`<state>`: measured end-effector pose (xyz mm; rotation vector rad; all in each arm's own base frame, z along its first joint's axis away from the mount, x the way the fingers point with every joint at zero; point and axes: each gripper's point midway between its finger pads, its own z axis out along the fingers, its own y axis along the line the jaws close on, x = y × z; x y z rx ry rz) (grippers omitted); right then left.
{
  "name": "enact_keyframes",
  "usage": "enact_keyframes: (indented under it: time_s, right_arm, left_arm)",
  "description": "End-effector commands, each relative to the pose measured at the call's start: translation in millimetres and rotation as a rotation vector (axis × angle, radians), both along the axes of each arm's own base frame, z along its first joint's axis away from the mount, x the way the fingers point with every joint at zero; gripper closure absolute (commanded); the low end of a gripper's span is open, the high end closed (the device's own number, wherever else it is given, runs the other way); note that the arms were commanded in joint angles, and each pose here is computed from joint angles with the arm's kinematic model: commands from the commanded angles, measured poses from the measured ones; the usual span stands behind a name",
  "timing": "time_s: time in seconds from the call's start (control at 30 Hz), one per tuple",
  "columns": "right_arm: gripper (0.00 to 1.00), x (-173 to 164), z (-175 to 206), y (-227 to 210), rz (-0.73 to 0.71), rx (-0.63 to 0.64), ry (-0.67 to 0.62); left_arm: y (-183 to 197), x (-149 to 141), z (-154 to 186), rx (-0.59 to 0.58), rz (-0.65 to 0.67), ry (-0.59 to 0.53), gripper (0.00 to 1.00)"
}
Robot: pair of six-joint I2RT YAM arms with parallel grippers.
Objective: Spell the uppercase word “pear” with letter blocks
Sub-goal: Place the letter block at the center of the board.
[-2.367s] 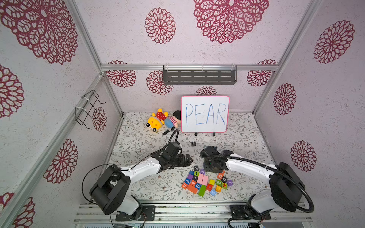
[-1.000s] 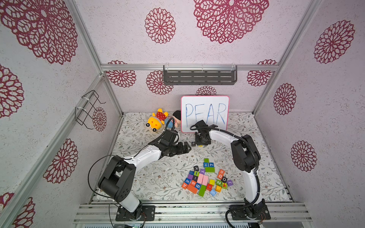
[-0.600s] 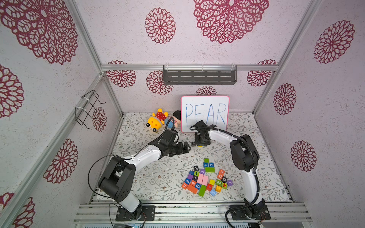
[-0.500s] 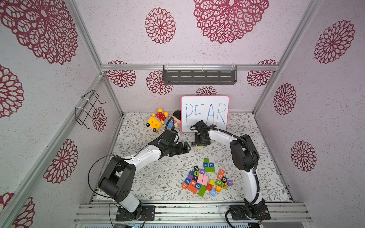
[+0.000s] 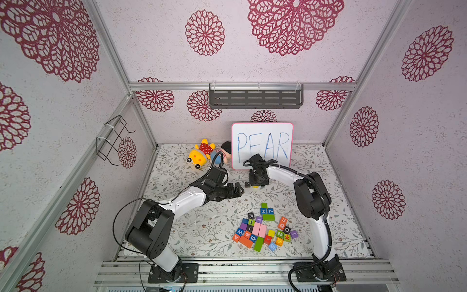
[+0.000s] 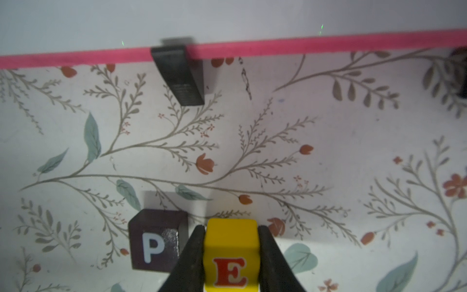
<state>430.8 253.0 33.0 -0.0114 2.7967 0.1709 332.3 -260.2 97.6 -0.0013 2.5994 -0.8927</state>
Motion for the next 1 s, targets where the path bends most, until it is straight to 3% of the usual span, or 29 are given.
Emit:
enact_keyframes:
  time_s: [0.0, 0.2, 0.97]
  right_arm:
    - [0.69, -1.5, -1.1, -1.8, -0.027, 0.002, 0.026]
    - [0.61, 1.1, 4.0, -1.3, -0.034, 0.004, 0.018]
    - [0.53, 6.3, 60.2, -3.8, -0.033, 0.025, -0.071]
  left_arm:
    - [1.4, 0.8, 5.2, -0.016, 0.001, -0.018, 0.02]
    - [1.4, 0.4, 7.3, -0.019, -0.001, -0.024, 0.02]
    - [3.0, -1.8, 9.7, -0.016, 0.008, -0.032, 0.02]
